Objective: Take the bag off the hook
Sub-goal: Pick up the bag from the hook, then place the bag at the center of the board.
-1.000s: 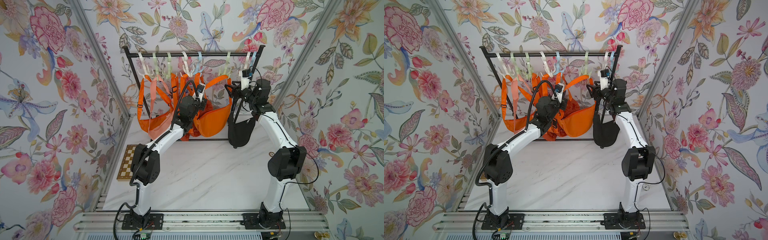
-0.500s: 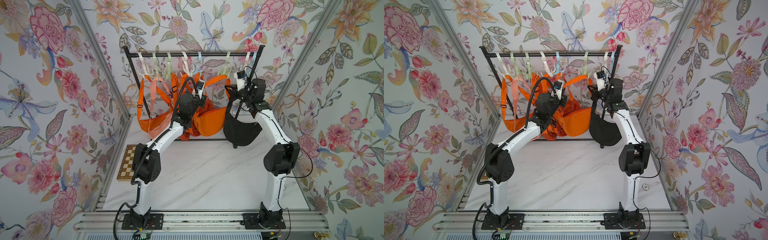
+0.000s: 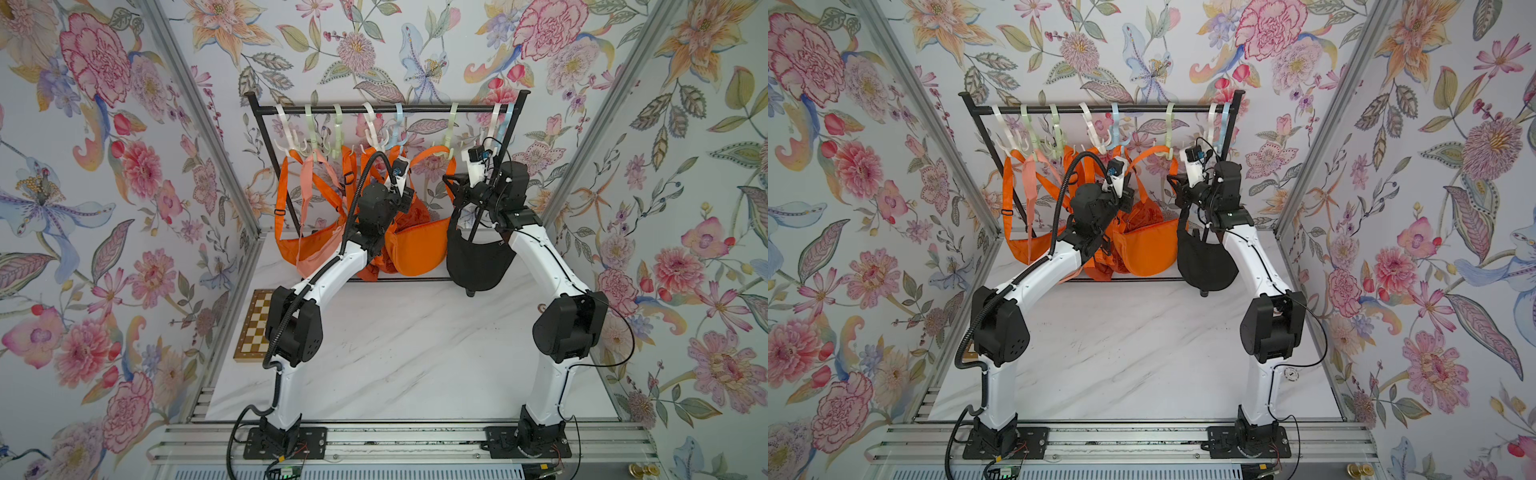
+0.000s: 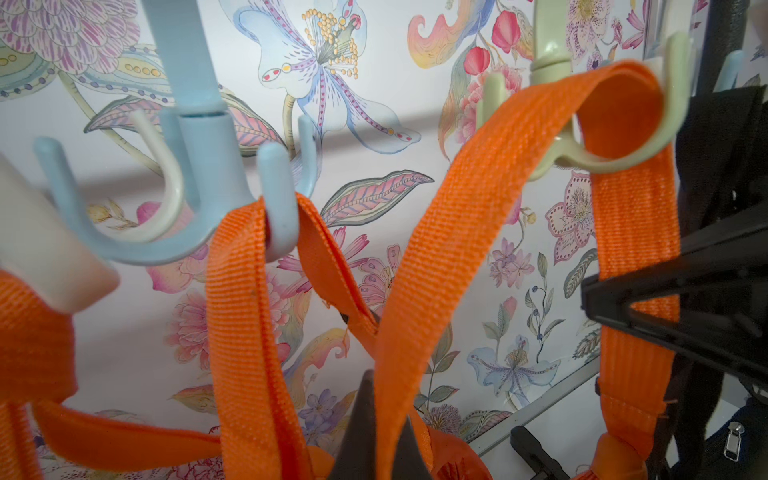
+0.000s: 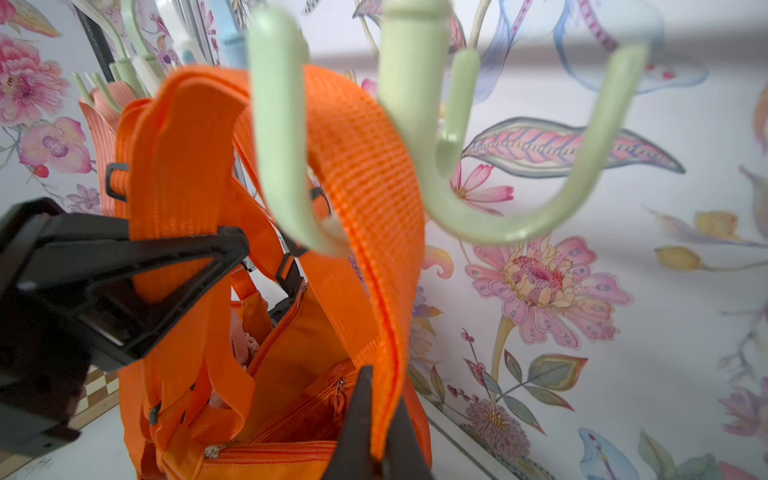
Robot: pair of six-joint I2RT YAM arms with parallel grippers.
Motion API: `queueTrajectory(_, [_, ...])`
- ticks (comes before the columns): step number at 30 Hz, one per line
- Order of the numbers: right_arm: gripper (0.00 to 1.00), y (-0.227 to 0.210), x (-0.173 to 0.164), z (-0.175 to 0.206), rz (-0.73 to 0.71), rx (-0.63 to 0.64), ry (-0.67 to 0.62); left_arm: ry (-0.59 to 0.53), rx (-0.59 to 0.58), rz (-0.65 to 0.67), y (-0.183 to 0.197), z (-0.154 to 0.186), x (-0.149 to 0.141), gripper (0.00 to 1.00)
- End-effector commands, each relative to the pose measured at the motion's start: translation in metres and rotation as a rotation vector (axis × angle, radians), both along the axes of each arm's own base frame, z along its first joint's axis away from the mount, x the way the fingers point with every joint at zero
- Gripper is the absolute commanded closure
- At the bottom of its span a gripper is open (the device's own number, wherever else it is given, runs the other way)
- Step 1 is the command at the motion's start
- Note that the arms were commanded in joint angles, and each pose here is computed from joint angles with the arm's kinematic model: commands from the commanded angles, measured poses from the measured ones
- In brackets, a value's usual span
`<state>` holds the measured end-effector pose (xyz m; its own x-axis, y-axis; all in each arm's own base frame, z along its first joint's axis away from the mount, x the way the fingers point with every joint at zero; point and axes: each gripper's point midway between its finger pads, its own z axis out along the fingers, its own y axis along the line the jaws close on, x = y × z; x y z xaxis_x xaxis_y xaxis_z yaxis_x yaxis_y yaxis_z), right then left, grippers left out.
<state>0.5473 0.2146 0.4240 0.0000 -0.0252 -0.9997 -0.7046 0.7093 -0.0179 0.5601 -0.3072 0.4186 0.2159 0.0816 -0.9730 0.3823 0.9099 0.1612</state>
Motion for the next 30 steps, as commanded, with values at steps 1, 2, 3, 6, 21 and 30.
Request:
queueTrajectory(1, [1.0,-0.002,-0.02,0.043,0.005,0.04,-0.09,-0.052,-0.039,-0.022,0.002,0.032,-0.007,1.0])
queueTrajectory(2, [1.0,-0.003,-0.022,0.047,0.001,0.044,-0.095,-0.055,-0.04,-0.023,0.001,0.035,-0.007,1.0])
queueTrajectory(3, [1.0,-0.005,-0.024,0.052,-0.005,0.048,-0.102,-0.062,-0.042,-0.024,0.0,0.041,-0.008,1.0])
queueTrajectory(6, [1.0,-0.008,-0.028,0.06,-0.017,0.054,-0.109,-0.079,-0.049,-0.026,0.0,0.055,-0.011,1.0])
queueTrajectory(21, [1.0,-0.003,-0.079,0.076,-0.005,0.08,-0.129,-0.122,-0.073,0.014,0.015,0.079,-0.052,1.0])
queueTrajectory(30, [1.0,0.003,-0.126,0.07,0.002,0.082,-0.121,-0.153,-0.093,0.057,0.041,0.089,-0.099,1.0])
